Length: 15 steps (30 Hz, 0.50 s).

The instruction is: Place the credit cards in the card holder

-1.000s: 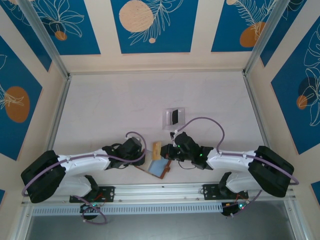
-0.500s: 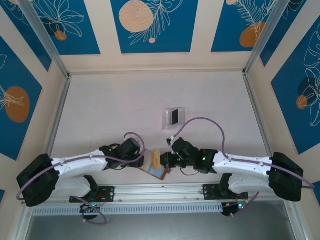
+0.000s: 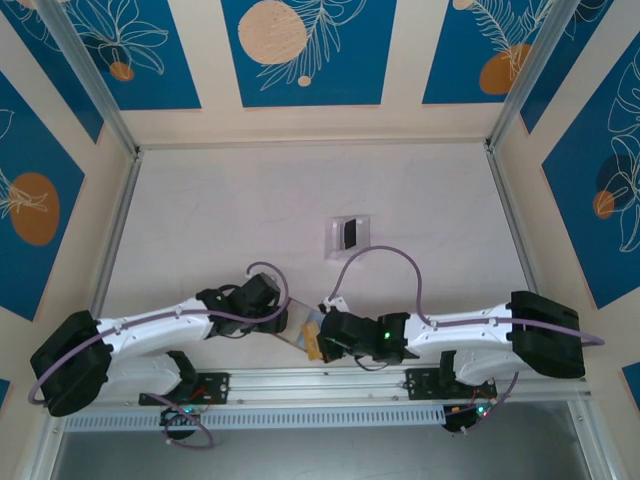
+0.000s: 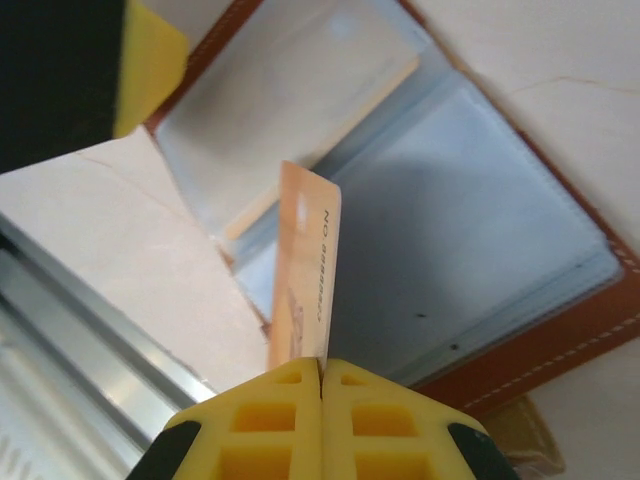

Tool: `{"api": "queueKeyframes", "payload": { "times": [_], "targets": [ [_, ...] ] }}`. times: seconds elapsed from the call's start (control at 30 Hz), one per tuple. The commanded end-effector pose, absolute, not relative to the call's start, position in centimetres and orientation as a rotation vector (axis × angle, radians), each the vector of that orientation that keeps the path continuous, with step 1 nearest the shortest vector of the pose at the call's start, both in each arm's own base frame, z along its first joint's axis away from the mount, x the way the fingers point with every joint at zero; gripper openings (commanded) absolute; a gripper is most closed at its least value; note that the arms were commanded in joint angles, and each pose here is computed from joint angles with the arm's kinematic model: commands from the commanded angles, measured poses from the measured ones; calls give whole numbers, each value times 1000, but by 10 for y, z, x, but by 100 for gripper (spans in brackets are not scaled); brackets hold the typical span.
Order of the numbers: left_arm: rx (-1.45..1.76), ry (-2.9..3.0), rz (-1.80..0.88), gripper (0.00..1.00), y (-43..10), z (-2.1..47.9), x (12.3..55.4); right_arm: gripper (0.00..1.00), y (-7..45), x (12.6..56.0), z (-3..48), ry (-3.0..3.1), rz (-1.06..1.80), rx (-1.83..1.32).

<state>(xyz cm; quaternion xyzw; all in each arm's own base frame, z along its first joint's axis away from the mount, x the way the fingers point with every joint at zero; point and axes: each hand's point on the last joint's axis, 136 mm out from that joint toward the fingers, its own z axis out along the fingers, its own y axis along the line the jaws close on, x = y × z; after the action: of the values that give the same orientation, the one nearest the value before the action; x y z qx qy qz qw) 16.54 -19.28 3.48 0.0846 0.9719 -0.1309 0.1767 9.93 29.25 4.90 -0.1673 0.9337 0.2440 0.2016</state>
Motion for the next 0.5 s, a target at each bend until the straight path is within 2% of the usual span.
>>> {"api": "queueKeyframes", "payload": {
  "times": [0.0, 0.27, 0.47],
  "targets": [
    [227, 2745, -342, 63, -192, 40, 173, 0, 261, 121, 40, 2554, 425, -412],
    [260, 2746, -346, 64, -202, 43, 179, 0, 229, 149, 58, 2486, 292, -364],
    [275, 2756, -347, 64, -211, 42, 185, 0, 241, 155, 84, 2444, 476, -375]
  ]
}}
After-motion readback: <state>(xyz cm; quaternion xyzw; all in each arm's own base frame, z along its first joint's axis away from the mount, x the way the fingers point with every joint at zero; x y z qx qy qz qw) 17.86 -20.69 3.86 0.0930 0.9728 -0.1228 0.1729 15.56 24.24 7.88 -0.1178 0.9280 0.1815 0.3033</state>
